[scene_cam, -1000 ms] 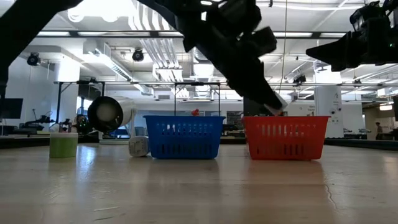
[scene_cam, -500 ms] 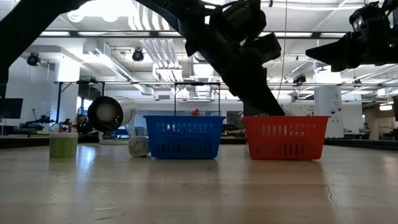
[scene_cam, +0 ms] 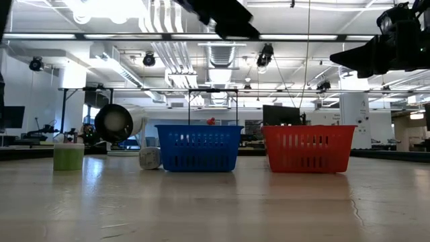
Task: Sort adapters and digital timers
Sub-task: Put the light green charger adaptor into the red bin
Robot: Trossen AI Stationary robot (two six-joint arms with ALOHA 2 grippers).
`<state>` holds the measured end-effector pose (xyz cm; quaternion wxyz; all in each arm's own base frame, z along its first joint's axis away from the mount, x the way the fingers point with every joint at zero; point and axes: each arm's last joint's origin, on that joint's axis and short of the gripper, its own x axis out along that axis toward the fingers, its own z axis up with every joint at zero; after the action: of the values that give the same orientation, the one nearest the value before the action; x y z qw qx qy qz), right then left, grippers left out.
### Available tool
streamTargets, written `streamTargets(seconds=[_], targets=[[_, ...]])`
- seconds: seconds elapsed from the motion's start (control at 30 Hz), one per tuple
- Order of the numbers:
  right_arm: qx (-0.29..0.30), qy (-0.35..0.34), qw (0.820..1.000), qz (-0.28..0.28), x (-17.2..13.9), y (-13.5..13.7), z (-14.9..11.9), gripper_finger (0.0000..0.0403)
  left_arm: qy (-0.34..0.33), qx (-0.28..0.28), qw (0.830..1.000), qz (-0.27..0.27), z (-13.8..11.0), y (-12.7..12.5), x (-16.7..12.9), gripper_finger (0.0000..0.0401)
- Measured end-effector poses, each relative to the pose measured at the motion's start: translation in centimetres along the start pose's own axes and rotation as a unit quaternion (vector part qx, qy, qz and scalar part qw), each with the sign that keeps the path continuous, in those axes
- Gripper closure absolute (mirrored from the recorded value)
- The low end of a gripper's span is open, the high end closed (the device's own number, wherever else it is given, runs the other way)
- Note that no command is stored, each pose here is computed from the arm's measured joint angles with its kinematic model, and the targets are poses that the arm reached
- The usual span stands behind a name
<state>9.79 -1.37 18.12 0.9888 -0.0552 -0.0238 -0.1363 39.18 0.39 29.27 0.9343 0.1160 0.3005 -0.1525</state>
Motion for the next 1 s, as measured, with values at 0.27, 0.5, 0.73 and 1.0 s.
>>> streamTargets(seconds=[0.27, 0.5, 0.73, 1.0], targets=[[0.004, -0.001, 1.000, 0.000, 0.0, 0.0, 0.0, 0.0394, -0.111, -0.019, 0.990, 0.088, -4.8, -3.9, -9.7, 0.0188], [0.005, -0.001, 1.000, 0.000, 0.0, 0.0, 0.0, 0.0394, -0.158, -0.070, 0.979, 0.106, -9.7, -6.8, -14.7, 0.0385], [0.006, -0.001, 1.000, -0.001, 0.0, 0.0, 0.0, 0.0394, -0.222, -0.093, 0.964, 0.112, -14.7, -8.7, -15.2, 0.0393], [0.006, -0.001, 1.000, 0.000, 0.0, 0.0, 0.0, 0.0394, -0.322, -0.112, 0.930, 0.136, -19.0, -10.1, -15.5, 0.0393]])
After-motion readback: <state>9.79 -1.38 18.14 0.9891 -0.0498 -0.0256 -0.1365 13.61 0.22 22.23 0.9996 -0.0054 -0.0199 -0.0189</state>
